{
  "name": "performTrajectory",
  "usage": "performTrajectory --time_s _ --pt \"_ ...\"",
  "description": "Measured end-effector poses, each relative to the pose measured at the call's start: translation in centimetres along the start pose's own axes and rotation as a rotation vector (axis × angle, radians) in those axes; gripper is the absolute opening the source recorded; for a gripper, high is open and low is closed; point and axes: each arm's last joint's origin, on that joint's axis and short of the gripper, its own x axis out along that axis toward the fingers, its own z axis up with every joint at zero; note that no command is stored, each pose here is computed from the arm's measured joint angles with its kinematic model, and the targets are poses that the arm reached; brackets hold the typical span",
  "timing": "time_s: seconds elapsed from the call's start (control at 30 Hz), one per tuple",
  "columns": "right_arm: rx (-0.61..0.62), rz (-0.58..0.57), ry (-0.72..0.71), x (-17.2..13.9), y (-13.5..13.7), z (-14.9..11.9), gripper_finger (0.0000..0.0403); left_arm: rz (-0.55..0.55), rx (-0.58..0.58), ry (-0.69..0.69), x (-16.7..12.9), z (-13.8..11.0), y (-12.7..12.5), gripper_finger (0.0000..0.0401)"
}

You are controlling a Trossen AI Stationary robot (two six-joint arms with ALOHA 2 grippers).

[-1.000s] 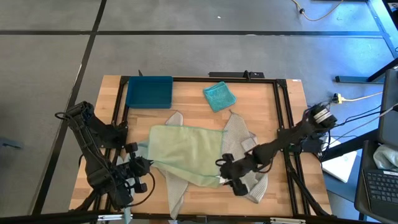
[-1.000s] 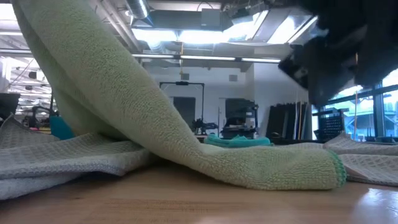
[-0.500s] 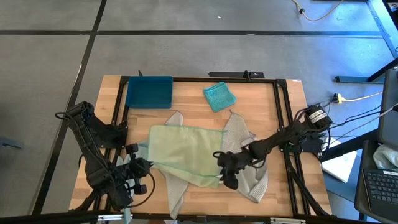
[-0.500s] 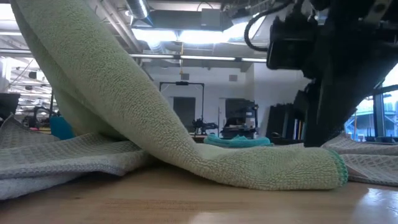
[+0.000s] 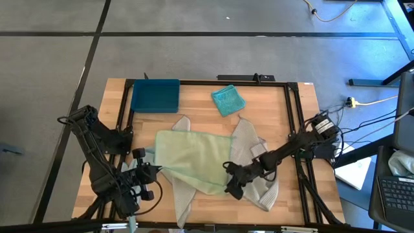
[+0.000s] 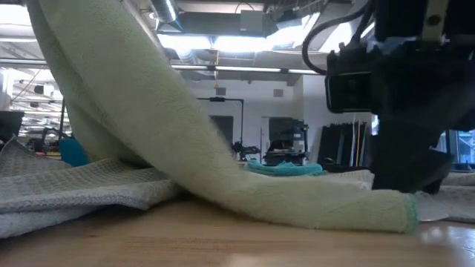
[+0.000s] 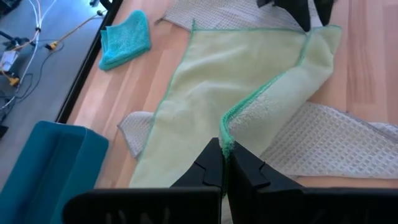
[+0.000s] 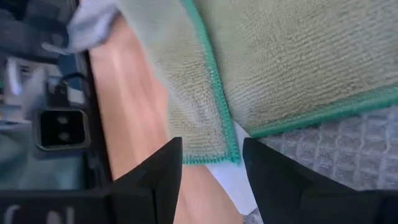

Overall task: Fold microfiber towels
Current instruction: Fold the green towel

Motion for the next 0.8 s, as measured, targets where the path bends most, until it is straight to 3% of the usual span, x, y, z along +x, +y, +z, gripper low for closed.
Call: performTrajectory --time_s 0.2,0.5,0.8 --pt "0.009 0.066 -0.042 1.0 1.2 -0.2 0.0174 -0.002 0.025 -0.005 -0.1 -0.1 0.0 0.0" --pt "0.076 0.059 -0.02 0.9 1.5 -0.8 0.0174 -0.003 0.043 -0.006 -0.1 -0.1 -0.1 0.0" --pt "0.078 0.031 -0.105 0.9 1.8 -1.3 0.0174 -0.006 0.055 -0.008 -0.2 -0.2 -0.1 0.0"
